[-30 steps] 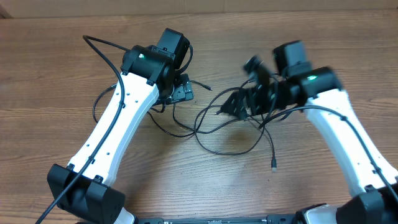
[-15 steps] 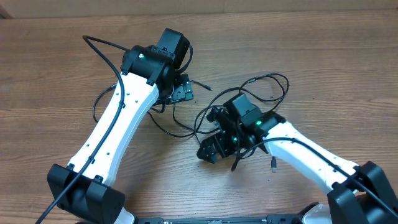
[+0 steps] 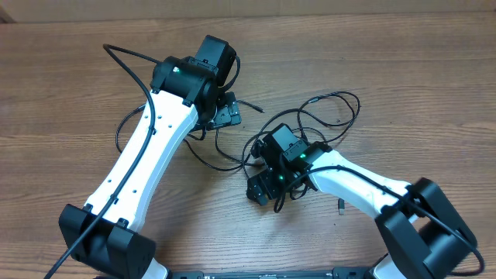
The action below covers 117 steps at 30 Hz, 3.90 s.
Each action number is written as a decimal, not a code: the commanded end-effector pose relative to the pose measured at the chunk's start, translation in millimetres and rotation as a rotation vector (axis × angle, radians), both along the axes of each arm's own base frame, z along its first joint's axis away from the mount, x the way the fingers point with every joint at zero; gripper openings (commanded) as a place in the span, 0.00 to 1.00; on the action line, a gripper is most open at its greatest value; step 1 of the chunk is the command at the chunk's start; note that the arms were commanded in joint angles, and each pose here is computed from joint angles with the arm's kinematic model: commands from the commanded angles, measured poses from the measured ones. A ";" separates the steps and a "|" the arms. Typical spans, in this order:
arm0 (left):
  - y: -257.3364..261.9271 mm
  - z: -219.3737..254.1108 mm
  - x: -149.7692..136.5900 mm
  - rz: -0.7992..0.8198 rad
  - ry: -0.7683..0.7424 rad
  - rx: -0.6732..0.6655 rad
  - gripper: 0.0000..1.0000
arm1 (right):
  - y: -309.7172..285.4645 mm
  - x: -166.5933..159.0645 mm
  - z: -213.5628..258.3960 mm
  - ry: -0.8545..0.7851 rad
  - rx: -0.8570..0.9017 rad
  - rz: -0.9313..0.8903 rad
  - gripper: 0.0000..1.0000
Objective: Untangle cables
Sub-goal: 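Lower the right gripper onto a black cable near center and grasp it, then lift the held cable with the right gripper and pull it up-right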
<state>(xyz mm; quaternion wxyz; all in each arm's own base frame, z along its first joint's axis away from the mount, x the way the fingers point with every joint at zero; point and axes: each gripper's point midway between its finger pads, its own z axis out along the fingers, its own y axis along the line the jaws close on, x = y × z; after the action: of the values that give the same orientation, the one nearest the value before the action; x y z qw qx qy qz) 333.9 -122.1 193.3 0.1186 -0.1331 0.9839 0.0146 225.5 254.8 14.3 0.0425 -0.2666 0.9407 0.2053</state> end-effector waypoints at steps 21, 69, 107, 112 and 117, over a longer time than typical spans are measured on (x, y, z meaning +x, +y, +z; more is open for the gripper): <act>0.1 -2.1 1.1 -0.009 0.007 0.000 1.00 | -4.1 -26.9 -33.0 0.008 -0.114 0.161 0.04; 0.1 -2.1 1.1 -0.009 0.007 0.000 1.00 | -73.8 54.7 480.8 -1.229 0.386 -0.467 0.04; 0.1 -2.1 1.1 -0.009 0.007 0.000 1.00 | -235.5 33.8 410.0 -1.201 -0.460 -0.996 0.04; 0.1 -2.1 1.1 -0.009 0.007 0.000 1.00 | -236.2 58.6 432.8 -1.254 -0.396 -1.015 0.04; 0.1 -2.1 1.1 -0.009 0.007 0.000 1.00 | -238.2 102.5 446.9 -1.281 -0.261 -0.980 0.04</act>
<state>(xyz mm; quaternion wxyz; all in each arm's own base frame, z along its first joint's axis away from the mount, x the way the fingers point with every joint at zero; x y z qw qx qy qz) 333.8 -122.1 193.3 0.1185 -0.1333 0.9839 0.0147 306.4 13.4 460.3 0.6271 0.1573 0.7470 -0.1552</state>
